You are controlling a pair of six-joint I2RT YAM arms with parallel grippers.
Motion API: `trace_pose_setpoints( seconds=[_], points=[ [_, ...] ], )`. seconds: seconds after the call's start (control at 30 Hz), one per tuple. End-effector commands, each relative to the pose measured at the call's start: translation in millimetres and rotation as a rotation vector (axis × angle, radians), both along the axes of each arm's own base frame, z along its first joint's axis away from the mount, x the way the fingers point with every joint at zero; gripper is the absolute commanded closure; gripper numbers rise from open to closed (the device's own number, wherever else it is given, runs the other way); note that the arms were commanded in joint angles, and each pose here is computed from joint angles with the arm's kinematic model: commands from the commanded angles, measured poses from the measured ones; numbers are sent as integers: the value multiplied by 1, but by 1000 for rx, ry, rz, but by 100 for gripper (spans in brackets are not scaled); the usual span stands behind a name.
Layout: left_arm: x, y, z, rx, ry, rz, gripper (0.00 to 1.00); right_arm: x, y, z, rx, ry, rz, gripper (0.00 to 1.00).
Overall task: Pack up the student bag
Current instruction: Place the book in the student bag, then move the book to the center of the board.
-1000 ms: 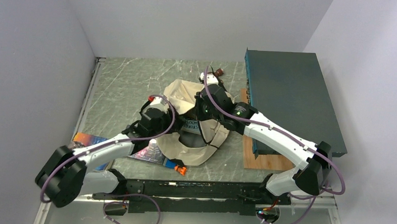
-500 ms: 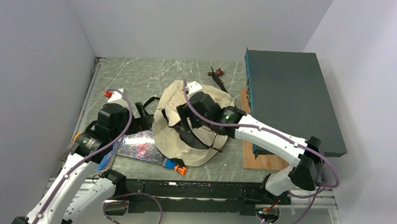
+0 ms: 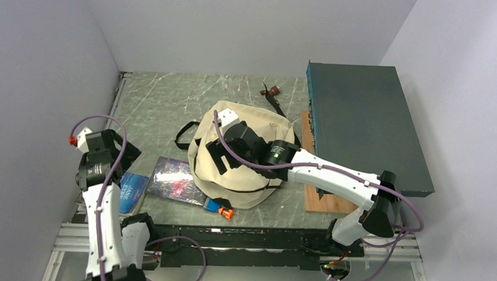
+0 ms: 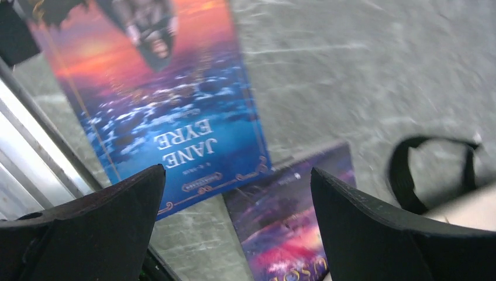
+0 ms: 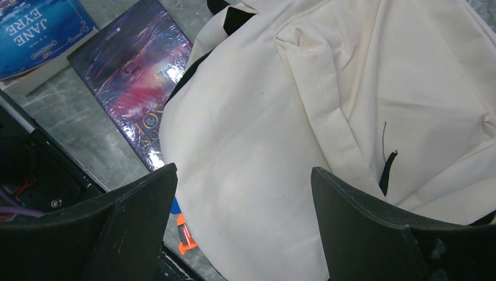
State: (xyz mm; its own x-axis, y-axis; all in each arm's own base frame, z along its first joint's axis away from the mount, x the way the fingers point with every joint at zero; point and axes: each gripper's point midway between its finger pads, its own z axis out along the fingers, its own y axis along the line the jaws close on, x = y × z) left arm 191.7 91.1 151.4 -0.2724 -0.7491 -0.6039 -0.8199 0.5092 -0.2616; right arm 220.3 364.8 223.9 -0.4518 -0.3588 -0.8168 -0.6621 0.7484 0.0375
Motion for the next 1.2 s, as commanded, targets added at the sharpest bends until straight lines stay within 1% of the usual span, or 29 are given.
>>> trace_pose_setpoints(
  seconds=[0.0, 0.07, 0.2, 0.3, 0.47, 0.53, 0.63, 0.73, 0.83, 0.97, 1.07, 1.13, 1.17],
  points=[
    [-21, 23, -35, -78, 23, 245, 0, -5, 2, 32, 99, -29, 33, 12],
    [-33, 29, -44, -102, 34, 322, 0, -9, 1, 33, 109, -22, 53, 12],
    [-60, 45, -46, -28, 46, 468, 0, -16, 1, 30, 112, -16, 91, 12],
    [-65, 48, -40, -27, 25, 516, 0, -21, 0, 31, 109, -10, 117, 12],
    [-69, 54, -60, -95, -23, 604, 0, -30, -12, 44, 145, -17, 134, 11],
    [-74, 58, -68, -93, -19, 654, 0, -33, -20, 53, 174, -35, 130, 10],
    [-76, 59, -71, -103, -28, 684, 0, -36, -28, 59, 190, -47, 127, 9],
    [-77, 60, -76, -108, -72, 736, 0, -36, -31, 63, 198, -56, 121, 9],
    [-75, 62, -80, -103, -135, 760, 0, -35, -32, 67, 197, -63, 114, 9],
    [-79, 59, -98, -118, -114, 785, 0, -33, -33, 70, 200, -72, 108, 9],
    [-73, 57, -113, -153, -112, 769, 0, -33, -31, 69, 209, -74, 109, 9],
    [-65, 57, -119, -169, -119, 733, 5, -32, -29, 65, 199, -65, 106, 9],
    [-59, 56, -120, -179, -131, 699, 11, -31, -28, 63, 194, -61, 102, 9]
  ],
)
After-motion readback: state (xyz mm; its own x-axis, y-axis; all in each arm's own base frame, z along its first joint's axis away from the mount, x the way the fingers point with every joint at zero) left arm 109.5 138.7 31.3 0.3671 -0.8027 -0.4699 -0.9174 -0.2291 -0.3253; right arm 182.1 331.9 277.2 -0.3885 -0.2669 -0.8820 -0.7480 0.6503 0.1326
